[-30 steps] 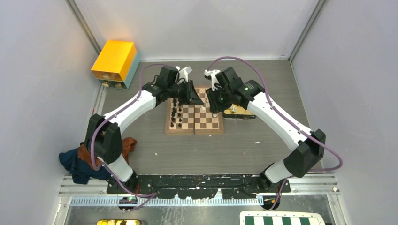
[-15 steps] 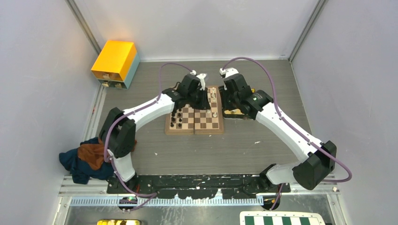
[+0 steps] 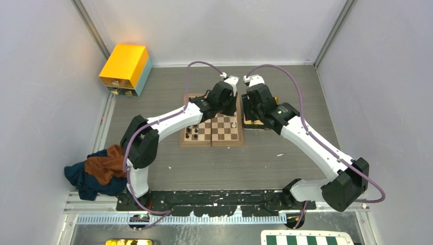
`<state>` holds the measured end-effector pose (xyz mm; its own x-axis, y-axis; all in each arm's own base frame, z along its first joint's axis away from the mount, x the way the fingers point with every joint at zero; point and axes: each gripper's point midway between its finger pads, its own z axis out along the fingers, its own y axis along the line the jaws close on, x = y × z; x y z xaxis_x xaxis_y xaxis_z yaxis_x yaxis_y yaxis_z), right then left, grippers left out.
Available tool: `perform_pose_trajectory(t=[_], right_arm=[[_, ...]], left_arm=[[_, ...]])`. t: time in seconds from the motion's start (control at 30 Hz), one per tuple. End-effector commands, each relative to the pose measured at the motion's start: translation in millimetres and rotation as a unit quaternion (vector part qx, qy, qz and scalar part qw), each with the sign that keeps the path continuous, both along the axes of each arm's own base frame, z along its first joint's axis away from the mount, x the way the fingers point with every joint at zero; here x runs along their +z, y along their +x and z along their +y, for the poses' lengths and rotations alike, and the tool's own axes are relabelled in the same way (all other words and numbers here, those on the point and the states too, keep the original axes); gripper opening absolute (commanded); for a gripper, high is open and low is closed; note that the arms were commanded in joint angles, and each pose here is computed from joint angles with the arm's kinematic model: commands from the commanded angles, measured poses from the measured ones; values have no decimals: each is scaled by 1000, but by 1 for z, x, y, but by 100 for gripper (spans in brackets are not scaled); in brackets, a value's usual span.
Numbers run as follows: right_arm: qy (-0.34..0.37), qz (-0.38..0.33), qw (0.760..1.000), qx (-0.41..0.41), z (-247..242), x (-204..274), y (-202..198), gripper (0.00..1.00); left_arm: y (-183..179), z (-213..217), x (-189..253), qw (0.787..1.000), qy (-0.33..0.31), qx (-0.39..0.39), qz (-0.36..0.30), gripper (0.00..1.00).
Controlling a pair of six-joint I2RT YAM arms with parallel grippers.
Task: Set up the chess pieces on the board
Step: Place the chess piece on the chessboard.
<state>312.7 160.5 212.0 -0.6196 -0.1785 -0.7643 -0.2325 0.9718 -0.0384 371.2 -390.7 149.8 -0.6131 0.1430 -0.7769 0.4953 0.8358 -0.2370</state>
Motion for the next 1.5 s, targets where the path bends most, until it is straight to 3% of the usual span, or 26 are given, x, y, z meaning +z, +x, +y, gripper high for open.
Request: perform_pose_trajectory(t=[0.0,0.5,1.47], right_arm=[[19,-58,998,-17,-5,26,10,40],[48,-117,990,-69,-28,42,5,42],[57,-107,991,-58,-28,33,-4,43]], left_arm=[[23,-13,24,997,-1,17,-74,0],[36,-26,12,990,31,36,-135,0],[52,-24,-27,987,54,79,-129,3]])
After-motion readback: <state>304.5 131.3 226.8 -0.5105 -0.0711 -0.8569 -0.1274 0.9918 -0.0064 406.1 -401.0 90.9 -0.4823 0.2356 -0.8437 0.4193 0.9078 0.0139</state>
